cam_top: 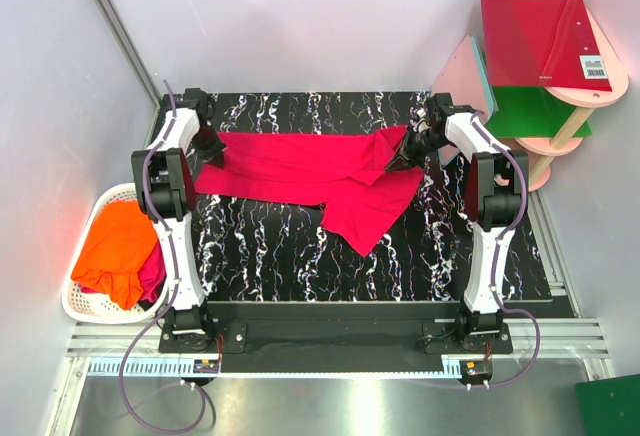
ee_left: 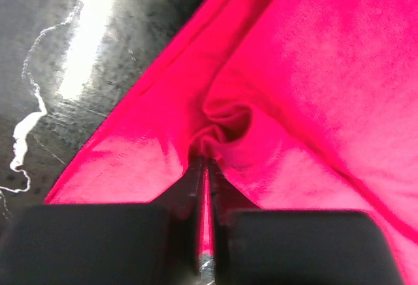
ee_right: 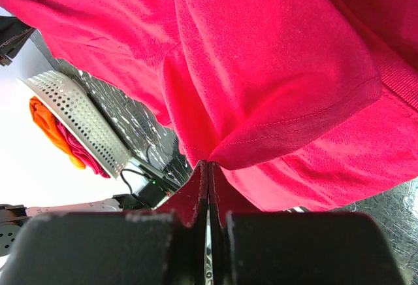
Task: Fold and stack the t-shirts
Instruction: Fold the flattened tshirt in 1/3 of the way
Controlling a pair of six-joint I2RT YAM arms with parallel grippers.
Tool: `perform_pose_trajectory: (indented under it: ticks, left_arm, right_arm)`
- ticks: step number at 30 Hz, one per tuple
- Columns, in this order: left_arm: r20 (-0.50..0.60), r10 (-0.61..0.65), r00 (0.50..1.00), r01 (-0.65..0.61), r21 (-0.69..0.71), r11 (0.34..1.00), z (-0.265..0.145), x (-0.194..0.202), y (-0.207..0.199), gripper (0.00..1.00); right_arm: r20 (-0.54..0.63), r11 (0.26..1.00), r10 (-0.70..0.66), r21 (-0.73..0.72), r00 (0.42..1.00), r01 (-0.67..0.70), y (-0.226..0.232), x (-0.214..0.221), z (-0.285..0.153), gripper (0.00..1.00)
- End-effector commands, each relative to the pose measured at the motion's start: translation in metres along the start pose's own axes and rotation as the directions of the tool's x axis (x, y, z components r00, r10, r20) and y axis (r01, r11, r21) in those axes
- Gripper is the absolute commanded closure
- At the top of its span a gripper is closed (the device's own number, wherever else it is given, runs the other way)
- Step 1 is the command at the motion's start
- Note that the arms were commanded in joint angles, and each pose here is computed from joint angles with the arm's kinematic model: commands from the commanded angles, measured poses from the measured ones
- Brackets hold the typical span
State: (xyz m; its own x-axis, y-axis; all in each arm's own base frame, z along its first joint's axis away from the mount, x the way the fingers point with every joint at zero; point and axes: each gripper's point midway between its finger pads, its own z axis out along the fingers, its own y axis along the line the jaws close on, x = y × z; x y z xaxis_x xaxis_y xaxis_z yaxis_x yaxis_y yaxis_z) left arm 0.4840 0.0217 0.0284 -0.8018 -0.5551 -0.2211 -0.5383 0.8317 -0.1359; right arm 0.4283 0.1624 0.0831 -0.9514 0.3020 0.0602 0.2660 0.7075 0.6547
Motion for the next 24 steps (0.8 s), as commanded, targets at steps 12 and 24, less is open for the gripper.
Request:
perform_pose_trajectory:
  ticks: [12,24]
  left_arm:
    - [0.2,-0.033,0.979,0.026,0.038,0.999,-0.072,-0.039,-0.008,1.0]
    - [0.36,-0.143,0.922,0.099,0.138,0.985,-0.139,-0.07,-0.021,1.0]
  right_arm:
    - [0.02,0.999,-0.03,-0.019,0.999,0.031,0.009,-0.003,-0.004,1.0]
    - [0.171,0.99,-0.138,-0.014,0.975,0.143,0.039,-0.042,-0.027,1.0]
